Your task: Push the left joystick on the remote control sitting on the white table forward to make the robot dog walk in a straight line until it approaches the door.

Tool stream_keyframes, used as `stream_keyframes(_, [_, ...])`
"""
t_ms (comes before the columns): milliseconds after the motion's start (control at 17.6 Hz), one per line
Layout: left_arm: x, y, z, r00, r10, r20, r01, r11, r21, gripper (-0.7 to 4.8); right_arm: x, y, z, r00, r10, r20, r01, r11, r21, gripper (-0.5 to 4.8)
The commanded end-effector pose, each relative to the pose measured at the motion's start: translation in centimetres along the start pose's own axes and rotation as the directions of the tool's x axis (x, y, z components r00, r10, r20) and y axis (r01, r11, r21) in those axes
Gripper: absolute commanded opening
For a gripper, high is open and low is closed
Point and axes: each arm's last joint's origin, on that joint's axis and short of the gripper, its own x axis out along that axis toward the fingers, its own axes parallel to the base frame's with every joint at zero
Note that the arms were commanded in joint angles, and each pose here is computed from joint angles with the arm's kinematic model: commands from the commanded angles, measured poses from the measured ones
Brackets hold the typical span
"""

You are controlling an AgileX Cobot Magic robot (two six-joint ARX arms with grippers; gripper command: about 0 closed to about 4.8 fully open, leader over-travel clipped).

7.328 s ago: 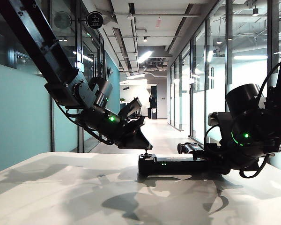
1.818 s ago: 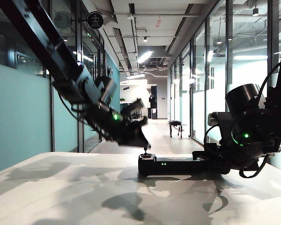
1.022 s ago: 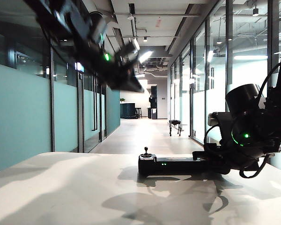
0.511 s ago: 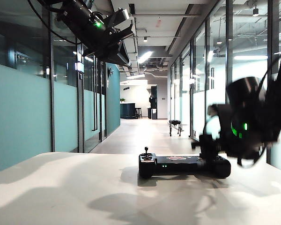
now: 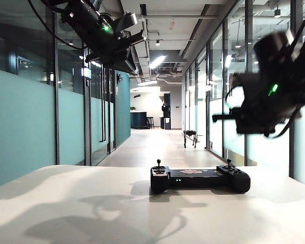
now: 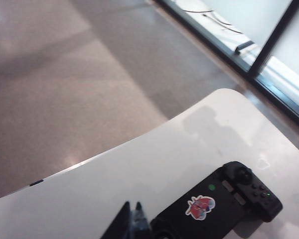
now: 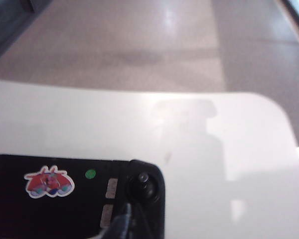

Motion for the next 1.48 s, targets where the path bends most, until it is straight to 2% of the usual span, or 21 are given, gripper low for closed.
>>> stream_keyframes(57, [-0.5,-0.2,0.5,1.000,0.008,0.023,-0.008,1.000,0.007,-0.05,-1.6,-0.2,0.7,1.000,0.004,0.029,-0.004,1.000,-0.011,-0.06])
stream_keyframes(170, [-0.3,-0.1,0.3,0.999,0.008,0.031,-0.008,1.000,0.009,-0.05,-2.9,-0.5,0.7,0.999,0.005,0.037,-0.005,1.000,-0.010,-0.06])
stream_keyframes(454, [-0.5,-0.3,-3.5,1.000,0.026,0.015,-0.026,1.000,0.002,-0.05,-6.2,-1.0,0.7,0.999,0.014,0.048,-0.013,1.000,-0.008,-0.06])
stream_keyframes(682, [-4.4,-1.2,-6.2,0.994,0.070,0.085,-0.071,0.997,0.013,-0.05,-8.7,-1.2,1.0,0.991,0.094,0.091,-0.094,0.996,-0.007,-0.06])
stream_keyframes(795, [-7.6,-1.9,-7.7,0.986,0.104,0.133,-0.107,0.994,0.021,-0.05,-10.2,-1.4,0.9,0.984,0.137,0.111,-0.136,0.991,-0.010,-0.06])
stream_keyframes(966, [-10.9,-2.7,-9.6,0.975,0.140,0.174,-0.146,0.989,0.020,-0.05,-11.7,-1.6,0.7,0.976,0.163,0.142,-0.163,0.987,-0.012,-0.06])
stream_keyframes(1250, [-17.1,-4.1,-15.7,0.946,0.232,0.227,-0.239,0.971,0.004,-0.05,-14.7,-2.1,1.2,0.969,0.195,0.150,-0.192,0.981,-0.035,-0.06])
stream_keyframes(1477, [-20.5,-4.9,-20.1,0.917,0.282,0.281,-0.292,0.956,-0.008,-0.05,-16.4,-2.3,1.9,0.960,0.221,0.172,-0.210,0.975,-0.077,-0.06])
